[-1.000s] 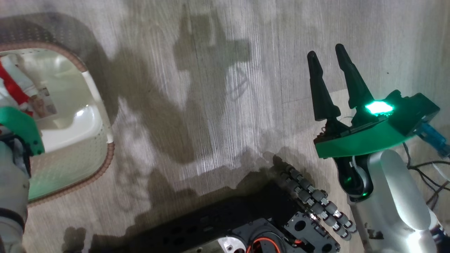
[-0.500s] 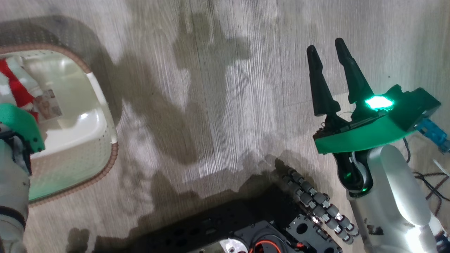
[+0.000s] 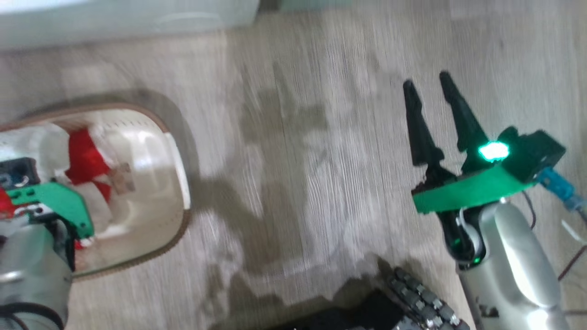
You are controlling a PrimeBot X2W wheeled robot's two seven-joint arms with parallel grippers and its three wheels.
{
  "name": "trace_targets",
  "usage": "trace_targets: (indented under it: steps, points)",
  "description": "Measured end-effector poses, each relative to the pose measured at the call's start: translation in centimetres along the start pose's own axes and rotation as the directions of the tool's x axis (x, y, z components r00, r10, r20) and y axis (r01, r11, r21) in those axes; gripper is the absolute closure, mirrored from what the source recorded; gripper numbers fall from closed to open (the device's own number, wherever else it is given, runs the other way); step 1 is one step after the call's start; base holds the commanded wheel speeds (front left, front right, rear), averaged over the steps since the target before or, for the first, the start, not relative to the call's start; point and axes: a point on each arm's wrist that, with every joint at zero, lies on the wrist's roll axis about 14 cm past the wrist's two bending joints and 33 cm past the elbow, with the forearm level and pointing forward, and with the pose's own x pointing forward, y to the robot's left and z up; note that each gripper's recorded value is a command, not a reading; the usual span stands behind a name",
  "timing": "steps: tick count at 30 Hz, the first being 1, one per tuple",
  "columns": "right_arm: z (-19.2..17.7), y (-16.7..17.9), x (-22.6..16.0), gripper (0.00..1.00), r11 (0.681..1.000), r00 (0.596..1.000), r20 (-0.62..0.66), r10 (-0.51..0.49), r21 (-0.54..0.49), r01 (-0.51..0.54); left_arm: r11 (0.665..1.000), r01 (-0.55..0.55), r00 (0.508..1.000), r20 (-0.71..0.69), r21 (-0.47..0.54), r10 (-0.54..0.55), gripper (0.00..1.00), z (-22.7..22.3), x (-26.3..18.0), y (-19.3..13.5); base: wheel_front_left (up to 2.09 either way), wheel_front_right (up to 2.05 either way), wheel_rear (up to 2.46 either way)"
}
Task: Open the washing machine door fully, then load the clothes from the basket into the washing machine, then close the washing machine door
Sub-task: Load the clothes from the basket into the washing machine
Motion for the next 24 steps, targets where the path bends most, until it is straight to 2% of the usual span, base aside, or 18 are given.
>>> trace_targets:
  steps: [7, 11, 17, 24]
  points:
    - [2.7, 1.4, -2.3, 0.00, 1.000, 0.998, 0.055, 0.023, 0.005, -0.023, 0.999, 0.040, 0.987, 0.156, 0.002, -0.040, 1.00, 3.8, -4.5, -0.4, 0.00, 0.00, 0.00]
    - [4.3, 2.3, -3.3, 0.00, 0.999, 0.994, 0.095, 0.045, 0.001, -0.046, 0.998, 0.060, 0.964, 0.260, 0.014, -0.062, 1.00, 6.6, -7.3, -1.1, 0.00, 0.00, 0.00]
    - [6.1, 3.5, -5.2, 0.00, 0.997, 0.988, 0.139, 0.071, -0.001, -0.071, 0.997, 0.073, 0.897, 0.437, 0.013, -0.071, 1.00, 10.7, -12.0, -1.4, 0.00, 0.00, 0.00]
    - [7.9, 4.3, -7.4, 0.00, 0.996, 0.977, 0.193, 0.089, -0.002, -0.090, 0.996, 0.093, 0.765, 0.639, 0.010, -0.078, 1.00, 14.1, -18.6, -1.1, 0.00, 0.00, 0.00]
